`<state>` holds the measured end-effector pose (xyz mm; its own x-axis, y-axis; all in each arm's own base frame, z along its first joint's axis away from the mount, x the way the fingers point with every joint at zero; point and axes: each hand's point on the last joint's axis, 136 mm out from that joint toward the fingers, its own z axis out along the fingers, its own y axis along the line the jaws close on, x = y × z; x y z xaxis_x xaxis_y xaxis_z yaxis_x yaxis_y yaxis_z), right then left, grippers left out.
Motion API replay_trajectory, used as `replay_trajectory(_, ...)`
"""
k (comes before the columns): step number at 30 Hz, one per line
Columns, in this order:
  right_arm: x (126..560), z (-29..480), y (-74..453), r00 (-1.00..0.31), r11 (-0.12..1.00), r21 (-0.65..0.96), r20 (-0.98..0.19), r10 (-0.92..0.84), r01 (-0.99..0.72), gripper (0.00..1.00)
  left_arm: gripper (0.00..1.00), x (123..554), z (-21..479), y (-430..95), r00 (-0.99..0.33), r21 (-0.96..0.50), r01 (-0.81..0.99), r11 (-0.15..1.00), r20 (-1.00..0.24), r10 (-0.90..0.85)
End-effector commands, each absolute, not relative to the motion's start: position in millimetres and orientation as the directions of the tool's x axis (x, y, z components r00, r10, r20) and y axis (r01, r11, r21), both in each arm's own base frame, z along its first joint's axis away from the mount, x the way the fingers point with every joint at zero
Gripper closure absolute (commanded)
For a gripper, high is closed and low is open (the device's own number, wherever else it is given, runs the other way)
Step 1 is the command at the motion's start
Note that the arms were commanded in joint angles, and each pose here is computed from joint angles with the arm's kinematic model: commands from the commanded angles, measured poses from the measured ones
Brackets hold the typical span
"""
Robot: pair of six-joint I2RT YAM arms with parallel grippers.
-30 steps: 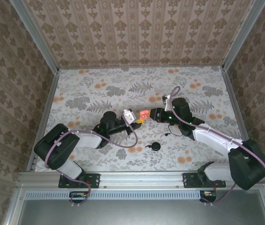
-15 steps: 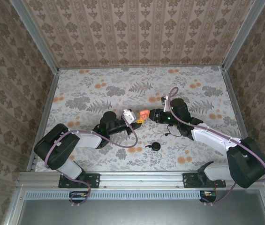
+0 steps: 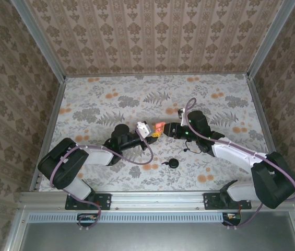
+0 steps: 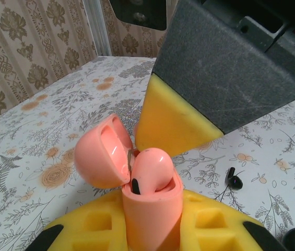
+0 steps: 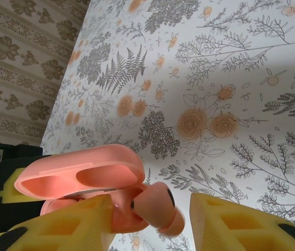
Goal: Insert wireless bluetooth earbuds into charging case
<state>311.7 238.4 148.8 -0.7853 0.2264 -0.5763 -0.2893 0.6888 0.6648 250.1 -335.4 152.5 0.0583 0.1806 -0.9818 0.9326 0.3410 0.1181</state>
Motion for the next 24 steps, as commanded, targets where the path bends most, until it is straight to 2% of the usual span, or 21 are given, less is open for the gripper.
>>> replay_trajectory(1,308,166,242,-0.772,0.672,0.662,-0.6,0.208,-0.333,0.46,0.86,252,180,-340,0.109,0.142,0.927,0.346,-0.988,0.114)
replay_trajectory(10,303,201,227,-0.708,0.683,0.616,-0.676,0.202,-0.393,0.32,0.86,251,182,-340,0.098,0.128,0.932,0.339,-0.99,0.104)
replay_trajectory(17,298,225,206,-0.636,0.691,0.561,-0.749,0.187,-0.456,0.27,0.86,249,184,-339,0.088,0.111,0.939,0.326,-0.993,0.084)
replay_trajectory(24,293,250,194,-0.568,0.591,0.515,-0.815,0.114,-0.621,0.28,0.86,243,193,-342,0.095,0.107,0.952,0.285,-0.994,0.055)
